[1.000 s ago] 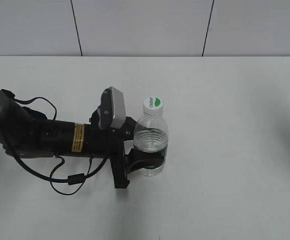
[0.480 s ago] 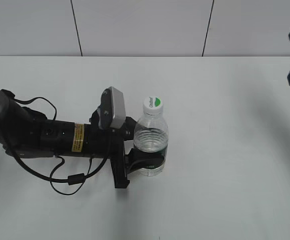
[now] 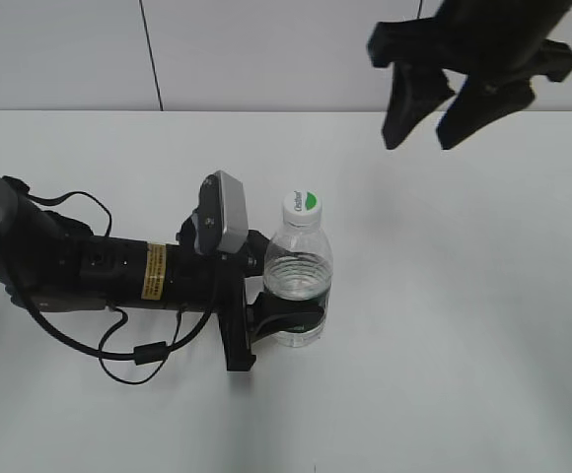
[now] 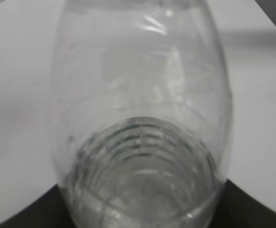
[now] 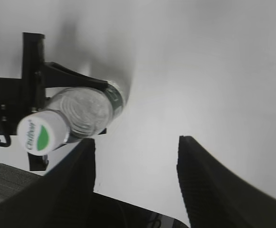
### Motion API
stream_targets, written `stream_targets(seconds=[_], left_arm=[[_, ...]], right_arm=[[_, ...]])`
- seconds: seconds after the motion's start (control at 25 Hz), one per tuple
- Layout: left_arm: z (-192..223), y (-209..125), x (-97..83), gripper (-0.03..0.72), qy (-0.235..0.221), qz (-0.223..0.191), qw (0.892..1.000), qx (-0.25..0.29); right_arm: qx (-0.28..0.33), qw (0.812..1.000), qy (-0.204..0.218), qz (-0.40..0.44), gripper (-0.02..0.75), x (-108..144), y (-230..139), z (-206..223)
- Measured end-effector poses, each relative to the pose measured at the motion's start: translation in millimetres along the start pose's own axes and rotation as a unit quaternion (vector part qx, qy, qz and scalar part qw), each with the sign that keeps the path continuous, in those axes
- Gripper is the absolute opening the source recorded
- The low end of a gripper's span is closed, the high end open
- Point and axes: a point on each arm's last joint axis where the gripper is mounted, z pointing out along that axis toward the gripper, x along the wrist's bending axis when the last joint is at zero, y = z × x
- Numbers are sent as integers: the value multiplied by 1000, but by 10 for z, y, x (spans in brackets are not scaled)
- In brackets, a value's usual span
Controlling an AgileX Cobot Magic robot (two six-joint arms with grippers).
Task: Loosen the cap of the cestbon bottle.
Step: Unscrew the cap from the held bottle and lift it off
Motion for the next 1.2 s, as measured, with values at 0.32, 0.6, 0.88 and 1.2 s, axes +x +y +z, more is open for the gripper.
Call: stream_targets(seconds=[0.32, 0.6, 0.88, 1.2], left_arm=[[0, 0, 0, 378, 0, 0, 1000, 0], [0, 0, 0, 378, 0, 0, 1000, 0], [0, 0, 0, 378, 0, 0, 1000, 0], [0, 0, 0, 377, 0, 0, 1000, 0]], right_arm=[[27, 998, 15, -46, 425, 450, 15, 265], [44, 996, 19, -72, 425, 685, 43, 462], [54, 995, 10, -82, 425, 729, 45, 577], [65, 994, 4, -82, 393, 711, 10, 628]])
